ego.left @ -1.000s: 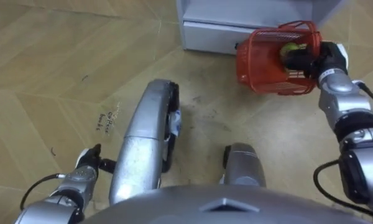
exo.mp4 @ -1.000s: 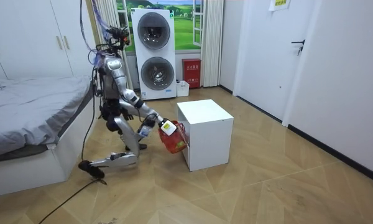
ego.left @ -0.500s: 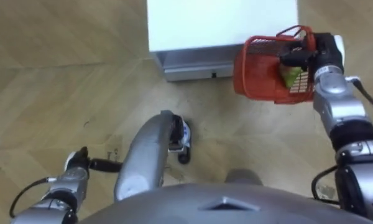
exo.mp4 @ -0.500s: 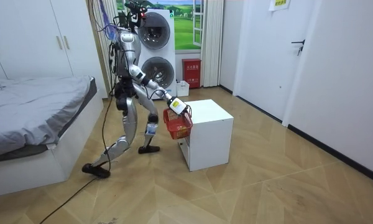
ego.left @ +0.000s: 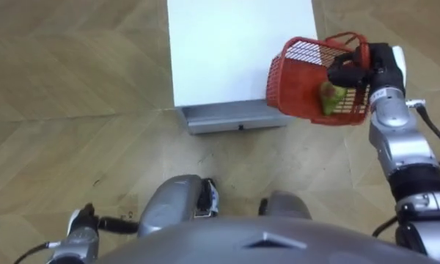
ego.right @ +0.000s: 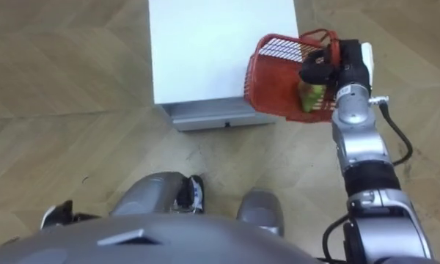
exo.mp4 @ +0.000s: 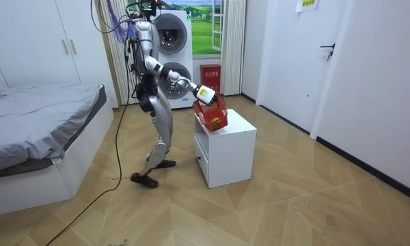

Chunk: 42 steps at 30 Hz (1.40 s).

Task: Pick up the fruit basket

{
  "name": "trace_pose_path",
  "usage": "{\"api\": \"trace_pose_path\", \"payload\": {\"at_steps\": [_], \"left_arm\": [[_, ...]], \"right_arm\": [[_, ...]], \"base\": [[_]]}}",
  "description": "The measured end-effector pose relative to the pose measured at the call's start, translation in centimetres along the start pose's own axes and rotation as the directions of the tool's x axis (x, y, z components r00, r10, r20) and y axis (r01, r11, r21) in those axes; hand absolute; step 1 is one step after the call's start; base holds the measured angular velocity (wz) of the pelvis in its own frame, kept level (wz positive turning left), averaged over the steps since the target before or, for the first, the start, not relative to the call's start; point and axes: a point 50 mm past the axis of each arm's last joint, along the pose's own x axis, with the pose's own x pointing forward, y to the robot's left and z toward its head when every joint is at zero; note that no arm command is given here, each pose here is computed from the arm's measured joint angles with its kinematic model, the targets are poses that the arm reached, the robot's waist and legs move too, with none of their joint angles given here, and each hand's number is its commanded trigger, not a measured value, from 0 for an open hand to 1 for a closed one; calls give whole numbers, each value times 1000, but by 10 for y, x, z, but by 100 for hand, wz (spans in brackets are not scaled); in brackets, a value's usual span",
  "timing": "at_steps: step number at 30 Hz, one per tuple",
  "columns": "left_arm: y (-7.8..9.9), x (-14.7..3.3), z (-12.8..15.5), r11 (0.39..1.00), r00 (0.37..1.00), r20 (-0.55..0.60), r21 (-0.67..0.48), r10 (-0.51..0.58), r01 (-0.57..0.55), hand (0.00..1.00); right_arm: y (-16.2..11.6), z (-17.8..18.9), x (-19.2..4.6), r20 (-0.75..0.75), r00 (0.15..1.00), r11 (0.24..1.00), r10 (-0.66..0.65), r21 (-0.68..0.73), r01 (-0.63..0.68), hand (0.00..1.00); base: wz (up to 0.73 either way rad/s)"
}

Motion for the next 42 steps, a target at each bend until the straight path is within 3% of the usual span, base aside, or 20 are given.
{"api": "trace_pose_path", "payload": {"at_steps": [6,16,24,29,32,36,42], "left_arm": [[-8,-2,2,1000,1000,28,-23,-12,13,0],[-18,-8,-12,998,1000,8,-59,-25,25,0],[-16,-9,-20,997,1000,-17,-69,-18,17,0],[-16,-11,-29,999,998,-46,2,-35,35,0],[-4,-11,-35,1000,998,-63,27,-4,6,0],[-14,-11,-37,996,995,-80,65,-53,58,0],[-15,-13,-50,993,984,-161,83,-74,88,0]], "right_arm": [[6,18,-5,104,994,999,29,39,-33,100],[12,21,-6,122,989,997,80,9,-81,100],[17,27,-8,149,983,994,112,0,-113,100],[18,32,-8,169,977,991,131,-14,-131,100],[23,47,-7,222,964,989,144,-2,-148,100],[14,47,-3,216,971,995,97,6,-101,100],[25,35,3,144,980,990,139,6,-141,100]], "base": [[7],[13],[7],[-2],[-20],[38],[16]]}}
